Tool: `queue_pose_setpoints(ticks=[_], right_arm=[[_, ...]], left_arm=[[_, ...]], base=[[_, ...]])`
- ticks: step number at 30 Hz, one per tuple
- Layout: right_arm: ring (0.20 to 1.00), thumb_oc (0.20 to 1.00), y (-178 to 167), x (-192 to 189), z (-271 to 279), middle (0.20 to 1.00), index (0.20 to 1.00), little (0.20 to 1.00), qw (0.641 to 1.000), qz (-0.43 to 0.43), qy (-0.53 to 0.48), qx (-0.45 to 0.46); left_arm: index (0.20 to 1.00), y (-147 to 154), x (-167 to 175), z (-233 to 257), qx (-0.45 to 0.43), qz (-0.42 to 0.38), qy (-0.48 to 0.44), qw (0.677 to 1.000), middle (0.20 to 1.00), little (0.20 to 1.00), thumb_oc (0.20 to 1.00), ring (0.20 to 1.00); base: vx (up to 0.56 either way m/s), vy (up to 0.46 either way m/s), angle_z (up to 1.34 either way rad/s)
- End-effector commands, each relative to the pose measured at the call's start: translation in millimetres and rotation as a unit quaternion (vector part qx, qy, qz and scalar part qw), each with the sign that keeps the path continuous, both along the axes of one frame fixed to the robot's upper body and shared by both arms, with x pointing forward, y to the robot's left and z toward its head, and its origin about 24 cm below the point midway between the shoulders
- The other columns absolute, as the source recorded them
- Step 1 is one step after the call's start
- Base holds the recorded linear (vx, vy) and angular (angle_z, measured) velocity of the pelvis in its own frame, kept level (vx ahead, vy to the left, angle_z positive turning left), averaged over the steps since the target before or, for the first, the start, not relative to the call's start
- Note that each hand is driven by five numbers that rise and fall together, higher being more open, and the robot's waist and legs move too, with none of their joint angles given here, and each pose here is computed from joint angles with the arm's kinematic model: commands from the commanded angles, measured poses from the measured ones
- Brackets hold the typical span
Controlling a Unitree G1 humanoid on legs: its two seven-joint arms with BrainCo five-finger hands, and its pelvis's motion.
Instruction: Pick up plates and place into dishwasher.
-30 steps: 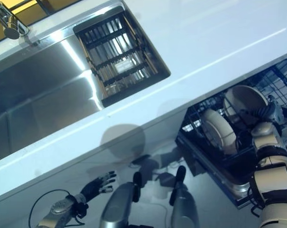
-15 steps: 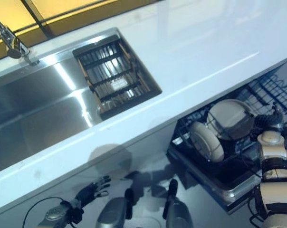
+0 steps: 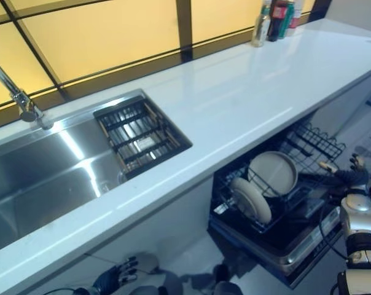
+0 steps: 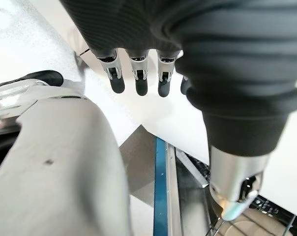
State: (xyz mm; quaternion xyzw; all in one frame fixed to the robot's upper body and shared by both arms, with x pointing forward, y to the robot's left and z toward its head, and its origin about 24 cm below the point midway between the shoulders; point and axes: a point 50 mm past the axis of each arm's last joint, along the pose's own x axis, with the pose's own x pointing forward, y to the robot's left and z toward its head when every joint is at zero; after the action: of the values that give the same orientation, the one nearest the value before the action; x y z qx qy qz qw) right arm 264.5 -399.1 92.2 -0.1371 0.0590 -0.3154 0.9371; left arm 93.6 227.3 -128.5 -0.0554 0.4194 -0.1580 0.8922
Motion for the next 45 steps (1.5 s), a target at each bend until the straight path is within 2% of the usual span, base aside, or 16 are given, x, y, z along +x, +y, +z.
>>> queue_pose_setpoints(ticks=[1,4,8,12,25,34,45], right_arm=[[1.000,1.000,2,4,22,1.000,1.000,1.000,0.987,-0.007,-0.138,0.083],[1.000,1.000,8,0,0,1.000,1.000,1.000,0.974,-0.009,-0.152,0.166],[1.000,1.000,9,-3,-22,1.000,1.000,1.000,0.956,-0.056,-0.160,0.240],[1.000,1.000,9,-7,-42,1.000,1.000,1.000,0.923,-0.103,-0.181,0.324],[1.000,1.000,21,7,-59,1.000,1.000,1.000,0.917,-0.145,-0.144,0.343],[1.000,1.000,28,-3,-78,1.000,1.000,1.000,0.914,-0.182,-0.127,0.339],[1.000,1.000,57,-2,-103,1.000,1.000,1.000,0.912,-0.120,-0.092,0.381]], left_arm=[[1.000,2,-3,2,0.006,0.004,-0.017,1.000,1.000,1.000,1.000,1.000],[1.000,-4,3,3,0.004,-0.005,-0.029,1.000,1.000,1.000,1.000,1.000],[1.000,-10,17,9,0.004,-0.020,-0.060,0.998,1.000,1.000,1.000,1.000],[1.000,-12,20,11,-0.004,-0.013,-0.067,0.998,1.000,1.000,1.000,1.000],[1.000,-25,30,19,-0.032,-0.030,-0.095,0.995,1.000,1.000,1.000,1.000],[1.000,-37,22,14,-0.048,-0.036,-0.085,0.995,1.000,1.000,1.000,1.000],[1.000,-50,18,13,-0.067,-0.037,-0.088,0.993,1.000,1.000,1.000,1.000]], base=[[0.04,-0.010,0.00],[0.01,-0.020,0.00],[-0.05,-0.042,-0.02],[0.01,-0.010,0.03],[-0.04,0.030,0.06],[0.01,0.042,0.00],[0.01,0.032,0.00]])
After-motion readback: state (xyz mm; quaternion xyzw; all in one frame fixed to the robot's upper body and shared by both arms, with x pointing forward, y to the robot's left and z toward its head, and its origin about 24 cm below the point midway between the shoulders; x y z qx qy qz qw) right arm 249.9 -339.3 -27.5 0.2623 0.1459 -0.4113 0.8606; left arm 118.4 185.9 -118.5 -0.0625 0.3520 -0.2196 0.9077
